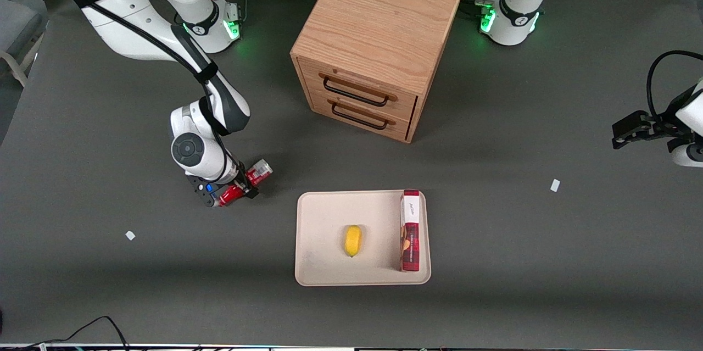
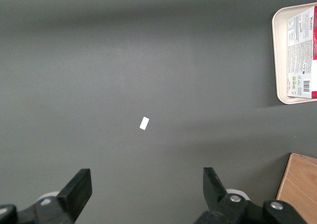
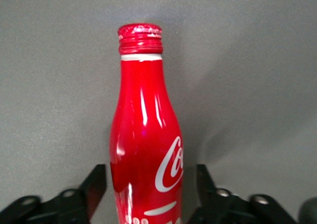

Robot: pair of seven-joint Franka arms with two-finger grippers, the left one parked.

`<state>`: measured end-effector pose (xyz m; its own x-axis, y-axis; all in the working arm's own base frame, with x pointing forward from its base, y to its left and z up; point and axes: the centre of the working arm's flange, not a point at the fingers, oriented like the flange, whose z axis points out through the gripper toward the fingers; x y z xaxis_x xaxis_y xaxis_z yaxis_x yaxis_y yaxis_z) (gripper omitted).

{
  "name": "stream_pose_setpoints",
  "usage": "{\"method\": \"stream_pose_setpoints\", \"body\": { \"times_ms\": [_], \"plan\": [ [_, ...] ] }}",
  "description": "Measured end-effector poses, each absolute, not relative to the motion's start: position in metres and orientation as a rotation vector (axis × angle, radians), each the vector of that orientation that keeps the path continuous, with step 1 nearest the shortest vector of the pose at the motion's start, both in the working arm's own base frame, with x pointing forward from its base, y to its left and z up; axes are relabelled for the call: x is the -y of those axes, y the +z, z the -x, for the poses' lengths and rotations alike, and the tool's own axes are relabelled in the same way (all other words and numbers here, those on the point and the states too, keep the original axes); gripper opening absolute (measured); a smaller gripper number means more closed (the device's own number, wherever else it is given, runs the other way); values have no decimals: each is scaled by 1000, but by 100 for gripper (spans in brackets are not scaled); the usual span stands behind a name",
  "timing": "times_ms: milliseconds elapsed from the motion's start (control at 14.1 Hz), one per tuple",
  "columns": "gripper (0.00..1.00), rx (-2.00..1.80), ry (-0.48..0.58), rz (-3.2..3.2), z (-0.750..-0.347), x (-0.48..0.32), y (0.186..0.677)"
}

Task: Place coke bottle on tray
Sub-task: 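Close the right gripper around the bottle's body, then lift the bottle upright and carry it toward the cream tray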

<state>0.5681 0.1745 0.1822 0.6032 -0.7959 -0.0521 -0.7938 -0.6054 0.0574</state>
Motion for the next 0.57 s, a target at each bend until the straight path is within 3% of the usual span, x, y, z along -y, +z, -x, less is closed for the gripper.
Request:
{"method": "stream_pose_setpoints", "body": {
  "times_ms": [142, 566],
  "plan": [
    [55, 1385, -108, -2789, -569, -175, 183],
    [55, 1384, -64, -2811, -581, -177, 197]
  ]
}}
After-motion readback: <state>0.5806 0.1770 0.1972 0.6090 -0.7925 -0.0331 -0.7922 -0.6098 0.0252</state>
